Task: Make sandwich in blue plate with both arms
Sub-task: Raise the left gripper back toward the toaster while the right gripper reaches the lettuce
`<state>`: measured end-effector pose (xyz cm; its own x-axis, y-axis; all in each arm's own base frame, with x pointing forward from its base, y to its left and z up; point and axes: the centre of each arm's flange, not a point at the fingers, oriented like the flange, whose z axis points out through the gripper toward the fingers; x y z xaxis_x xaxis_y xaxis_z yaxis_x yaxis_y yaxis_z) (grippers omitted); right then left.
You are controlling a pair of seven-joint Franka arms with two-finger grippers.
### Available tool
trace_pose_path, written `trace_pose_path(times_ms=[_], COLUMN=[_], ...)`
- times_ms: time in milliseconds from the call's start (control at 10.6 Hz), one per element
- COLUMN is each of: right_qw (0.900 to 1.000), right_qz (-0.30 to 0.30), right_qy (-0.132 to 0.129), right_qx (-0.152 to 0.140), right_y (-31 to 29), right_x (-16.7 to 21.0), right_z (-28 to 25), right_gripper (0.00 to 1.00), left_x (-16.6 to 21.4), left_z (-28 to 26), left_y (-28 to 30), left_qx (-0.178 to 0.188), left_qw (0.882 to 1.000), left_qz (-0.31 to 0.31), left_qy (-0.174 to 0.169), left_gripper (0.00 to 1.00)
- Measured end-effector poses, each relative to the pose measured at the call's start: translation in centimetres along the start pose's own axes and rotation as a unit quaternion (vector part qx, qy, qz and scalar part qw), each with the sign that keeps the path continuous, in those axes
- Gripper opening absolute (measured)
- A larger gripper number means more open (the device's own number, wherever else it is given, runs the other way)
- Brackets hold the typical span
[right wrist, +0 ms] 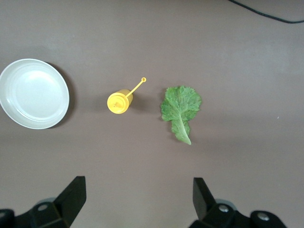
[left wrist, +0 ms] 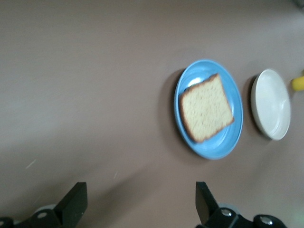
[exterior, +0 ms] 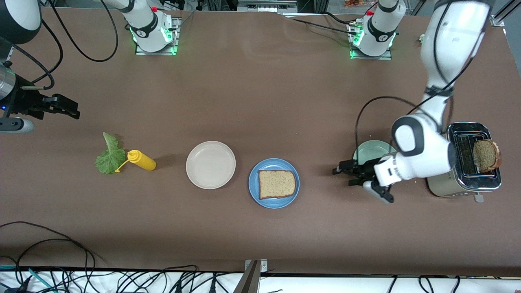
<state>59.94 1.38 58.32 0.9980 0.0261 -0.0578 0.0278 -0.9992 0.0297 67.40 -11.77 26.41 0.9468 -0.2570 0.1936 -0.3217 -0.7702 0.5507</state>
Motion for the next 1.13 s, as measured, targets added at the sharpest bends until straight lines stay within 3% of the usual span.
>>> trace_pose_path(times_ms=[282,471,847,1129], right_qw=[0.999,0.998,0.998,0.997], right_qz=[0.013,0.015,-0.019,-0.037], right_qy=[-0.033,-0.047,-0.038,-0.053], right_qx=[-0.016,-0.030,-0.046,-0.039], right_y=[0.7,1.0,2.2,4.2], right_x=[1.3,2.5,3.6,2.0], right_z=[3.8,7.4,16.0,23.0], right_gripper=[1.00,1.00,1.00,1.00], left_x=[-2.2,-4.3,-8.4,-11.1], left_z=[-12.2,-18.1,-25.7,-29.3], left_y=[5.3,9.2,12.3,15.2], left_qx=[0.145,0.203,0.266,0.290], left_qw=[0.985,0.970,0.947,0.934], left_qz=[-0.009,-0.021,-0.034,-0.106], left_qy=[-0.095,-0.135,-0.174,-0.181], left_gripper=[1.00,1.00,1.00,1.00])
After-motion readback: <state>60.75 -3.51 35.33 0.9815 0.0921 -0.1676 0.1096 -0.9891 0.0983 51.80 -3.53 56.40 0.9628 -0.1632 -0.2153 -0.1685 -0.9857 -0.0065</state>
